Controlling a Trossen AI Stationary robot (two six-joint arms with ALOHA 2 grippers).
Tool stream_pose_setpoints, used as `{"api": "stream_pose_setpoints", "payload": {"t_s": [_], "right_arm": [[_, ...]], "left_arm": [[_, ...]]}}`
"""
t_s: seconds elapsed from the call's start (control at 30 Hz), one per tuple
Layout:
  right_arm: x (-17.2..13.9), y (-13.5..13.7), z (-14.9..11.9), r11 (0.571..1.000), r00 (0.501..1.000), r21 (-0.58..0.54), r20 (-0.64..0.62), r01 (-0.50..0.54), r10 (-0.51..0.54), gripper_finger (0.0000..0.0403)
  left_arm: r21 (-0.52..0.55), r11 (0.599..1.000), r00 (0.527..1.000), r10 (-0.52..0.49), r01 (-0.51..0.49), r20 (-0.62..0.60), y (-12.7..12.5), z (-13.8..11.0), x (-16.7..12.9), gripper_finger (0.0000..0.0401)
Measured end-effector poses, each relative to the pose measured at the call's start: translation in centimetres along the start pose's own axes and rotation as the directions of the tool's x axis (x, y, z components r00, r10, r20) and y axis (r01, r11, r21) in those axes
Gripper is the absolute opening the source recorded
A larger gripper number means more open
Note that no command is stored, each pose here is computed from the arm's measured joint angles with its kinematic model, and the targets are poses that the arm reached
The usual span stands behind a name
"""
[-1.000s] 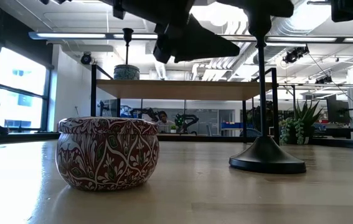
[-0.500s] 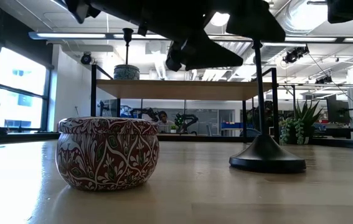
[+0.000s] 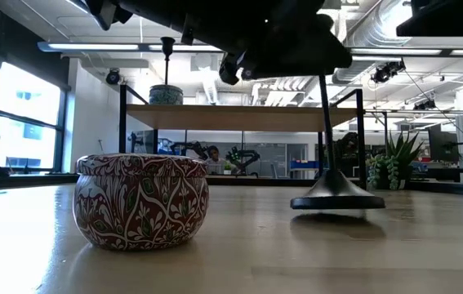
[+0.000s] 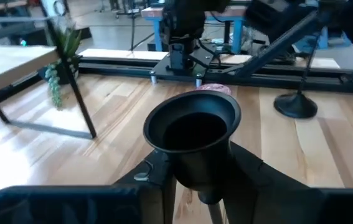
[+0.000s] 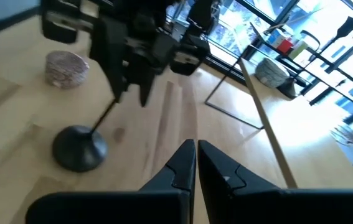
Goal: Pick & Place candle stick holders
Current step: Put the left black candle holder on the shelf
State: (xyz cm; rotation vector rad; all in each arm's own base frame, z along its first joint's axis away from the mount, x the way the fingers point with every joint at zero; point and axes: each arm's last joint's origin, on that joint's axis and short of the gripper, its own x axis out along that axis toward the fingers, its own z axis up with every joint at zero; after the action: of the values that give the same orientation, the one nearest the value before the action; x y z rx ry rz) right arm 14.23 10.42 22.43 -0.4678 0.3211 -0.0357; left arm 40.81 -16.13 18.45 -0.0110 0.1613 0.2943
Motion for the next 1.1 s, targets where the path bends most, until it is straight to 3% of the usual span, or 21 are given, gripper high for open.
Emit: {"api": "stream_pose_setpoints", "payload": {"t_s": [0.1,0.27,0.43,0.57,0.73,0.9,1.1], "right_arm": [[0.3,-0.4,-0.1,1.0,1.0,-0.018,-0.013,0.024,-0.024,0.0012],[0.8,-1.0,-0.1,0.997,0.998,-0.039,-0.026,0.061,-0.062,0.0012],[1.1,-1.4,-0.1,0.995,0.996,-0.057,-0.025,0.085,-0.087,0.0012],[1.1,-1.4,-0.1,0.995,0.996,-0.064,-0.025,0.08,-0.082,0.0012],[1.1,-1.3,-0.1,0.998,0.999,-0.05,-0.02,0.048,-0.049,0.0012],[1.1,-1.1,0.0,1.0,1.0,0.012,-0.006,-0.013,0.013,0.0012],[0.3,-0.1,0.2,0.996,0.996,0.041,0.026,-0.081,0.08,0.0012]], "left_arm": [[0.014,1.0,1.0,-0.015,0.015,0.017,0.1,0.9,-0.3,0.0084],[0.077,0.997,0.998,-0.002,-0.002,0.061,0.2,4.4,-0.9,0.0084],[0.195,0.975,0.994,0.104,-0.109,0.036,0.2,9.1,-1.7,0.0084],[0.263,0.923,0.959,0.28,-0.281,0.039,0.8,12.5,-2.0,0.0084],[0.3,0.857,0.906,0.415,-0.42,0.083,2.1,17.9,-2.2,0.0084],[0.25,0.803,0.84,0.531,-0.541,0.109,4.9,23.0,-2.3,0.0084],[0.173,0.717,0.737,0.666,-0.675,0.113,8.8,26.7,-2.2,0.0084]]}}
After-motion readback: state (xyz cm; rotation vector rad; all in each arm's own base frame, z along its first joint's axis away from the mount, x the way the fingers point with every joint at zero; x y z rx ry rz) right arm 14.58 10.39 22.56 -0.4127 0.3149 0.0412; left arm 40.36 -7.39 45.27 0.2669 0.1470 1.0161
